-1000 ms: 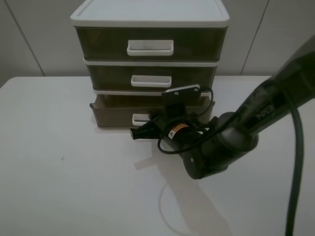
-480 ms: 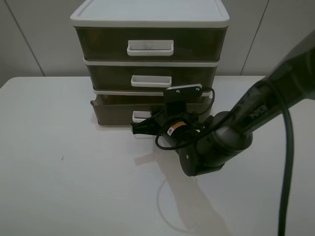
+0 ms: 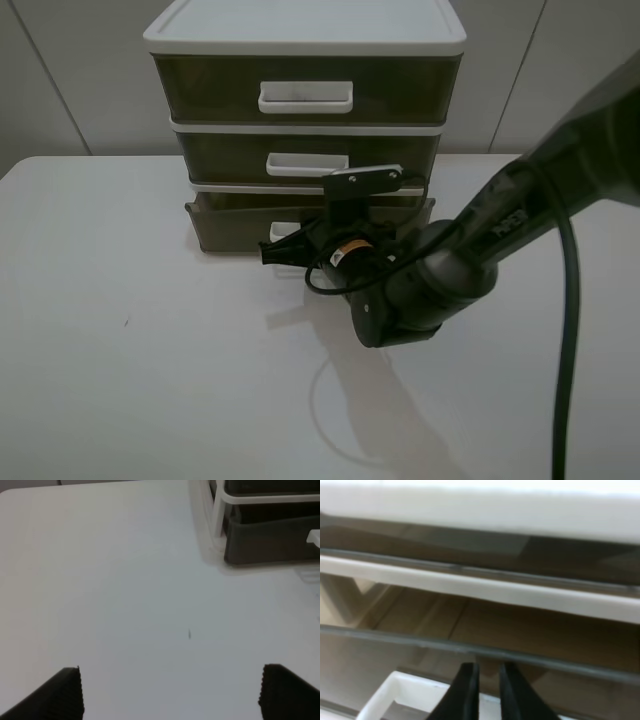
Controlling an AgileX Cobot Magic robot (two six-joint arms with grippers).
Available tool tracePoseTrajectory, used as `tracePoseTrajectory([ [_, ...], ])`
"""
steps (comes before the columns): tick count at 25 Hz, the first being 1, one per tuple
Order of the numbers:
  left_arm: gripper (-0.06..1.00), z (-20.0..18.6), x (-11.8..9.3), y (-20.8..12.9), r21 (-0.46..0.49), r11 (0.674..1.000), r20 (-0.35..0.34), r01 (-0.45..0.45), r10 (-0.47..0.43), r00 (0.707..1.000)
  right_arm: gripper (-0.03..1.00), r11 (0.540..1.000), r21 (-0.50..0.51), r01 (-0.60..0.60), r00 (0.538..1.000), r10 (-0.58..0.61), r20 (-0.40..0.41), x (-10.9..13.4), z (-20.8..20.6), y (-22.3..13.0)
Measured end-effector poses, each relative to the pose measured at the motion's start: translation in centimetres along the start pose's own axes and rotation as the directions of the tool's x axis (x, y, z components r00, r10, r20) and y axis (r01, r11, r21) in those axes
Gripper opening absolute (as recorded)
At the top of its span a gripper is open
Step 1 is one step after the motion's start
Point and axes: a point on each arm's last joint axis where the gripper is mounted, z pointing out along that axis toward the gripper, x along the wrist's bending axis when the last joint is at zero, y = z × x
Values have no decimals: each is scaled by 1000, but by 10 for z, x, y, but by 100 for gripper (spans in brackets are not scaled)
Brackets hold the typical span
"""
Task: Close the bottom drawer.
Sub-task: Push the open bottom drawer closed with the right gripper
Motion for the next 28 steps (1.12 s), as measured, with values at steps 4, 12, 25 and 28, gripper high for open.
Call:
tracePoseTrajectory([
  [4, 72, 0, 0, 0, 0, 1000, 0, 0, 0, 1000, 2, 1000, -2, 13, 1000, -13, 0, 1, 1, 1],
  [12, 72, 0, 0, 0, 0, 1000, 0, 0, 0, 1000, 2, 1000, -16, -21, 999, 22, 29, 1, 6, 7],
  [25, 72, 0, 0, 0, 0, 1000, 0, 0, 0, 1000, 2, 999, 29, -31, 999, 30, 13, 3, 3, 10],
  [28, 72, 0, 0, 0, 0, 1000, 0, 0, 0, 1000, 2, 999, 35, -35, 999, 35, 6, 0, -8, 17],
])
